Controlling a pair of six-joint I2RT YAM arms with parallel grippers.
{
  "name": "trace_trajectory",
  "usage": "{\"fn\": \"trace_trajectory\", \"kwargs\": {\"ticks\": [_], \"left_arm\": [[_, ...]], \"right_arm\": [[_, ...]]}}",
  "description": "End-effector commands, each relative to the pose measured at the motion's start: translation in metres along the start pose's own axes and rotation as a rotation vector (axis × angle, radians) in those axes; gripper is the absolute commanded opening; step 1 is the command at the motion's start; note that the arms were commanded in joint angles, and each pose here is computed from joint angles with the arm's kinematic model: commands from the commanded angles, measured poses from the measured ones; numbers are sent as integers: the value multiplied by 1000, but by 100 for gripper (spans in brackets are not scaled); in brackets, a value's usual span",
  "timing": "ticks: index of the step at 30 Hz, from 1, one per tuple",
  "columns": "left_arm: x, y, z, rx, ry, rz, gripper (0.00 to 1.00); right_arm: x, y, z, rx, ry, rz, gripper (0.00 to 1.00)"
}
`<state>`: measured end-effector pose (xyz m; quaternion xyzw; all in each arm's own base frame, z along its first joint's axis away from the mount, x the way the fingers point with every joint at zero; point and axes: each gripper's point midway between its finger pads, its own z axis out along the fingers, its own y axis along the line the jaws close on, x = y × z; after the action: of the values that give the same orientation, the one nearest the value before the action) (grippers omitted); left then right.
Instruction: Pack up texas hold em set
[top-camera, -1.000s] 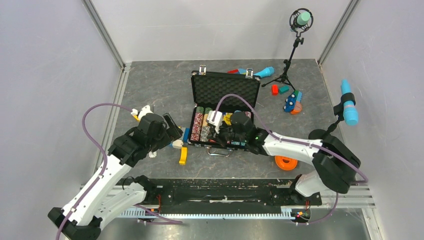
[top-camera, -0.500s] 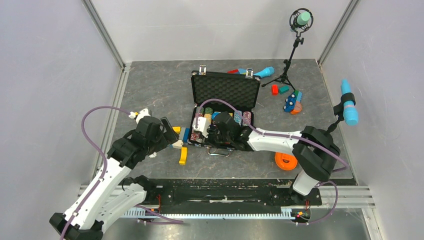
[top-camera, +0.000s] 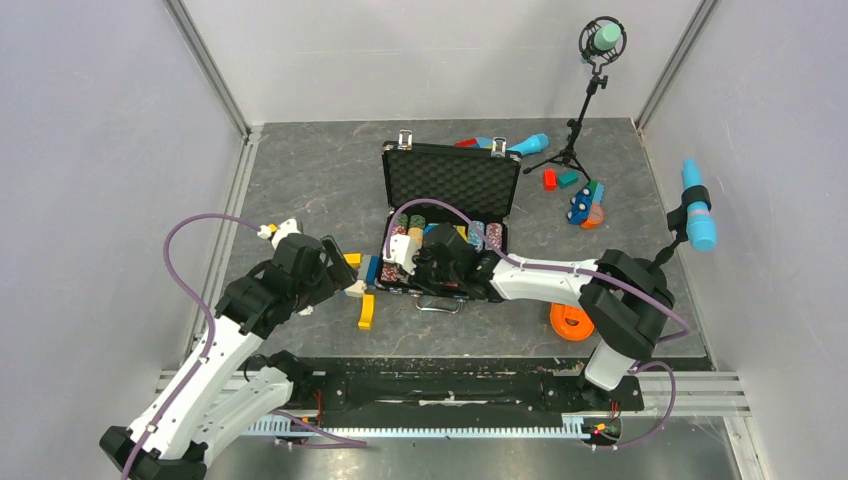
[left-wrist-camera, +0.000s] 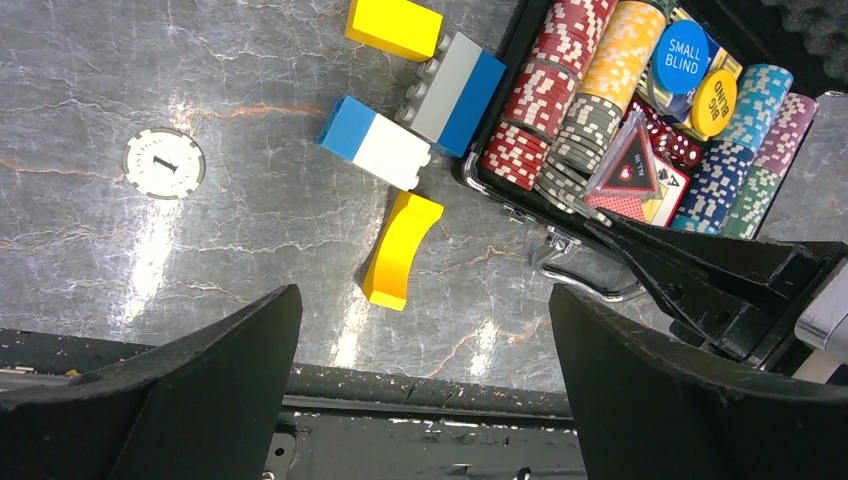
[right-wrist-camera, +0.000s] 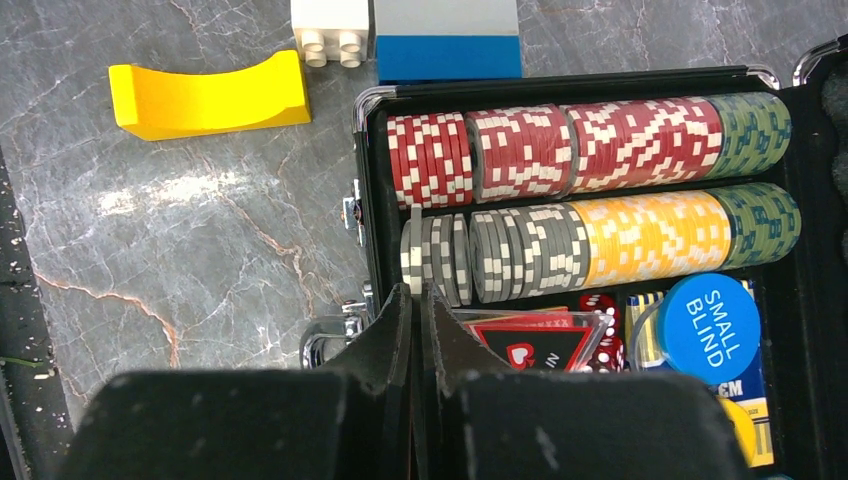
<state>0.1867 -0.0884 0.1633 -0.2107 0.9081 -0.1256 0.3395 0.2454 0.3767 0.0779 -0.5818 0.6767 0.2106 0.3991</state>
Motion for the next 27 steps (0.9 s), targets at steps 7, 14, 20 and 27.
{"fn": "trace_trajectory", "kwargs": {"ticks": [7,14,20,27], "left_arm": [[2,7,0,-6,-3,40,100],[2,7,0,-7,-3,39,100],[3,8,1,-9,-2,41,100],[3,7,1,-5,-2,38,100]], "right_arm": [[-7,-17,6,65,18,-42,0],[3,-21,7,91,79,-74,0],[14,-24,4,108,137,-94,0],[22,-25,1,114,179,-108,0]]}}
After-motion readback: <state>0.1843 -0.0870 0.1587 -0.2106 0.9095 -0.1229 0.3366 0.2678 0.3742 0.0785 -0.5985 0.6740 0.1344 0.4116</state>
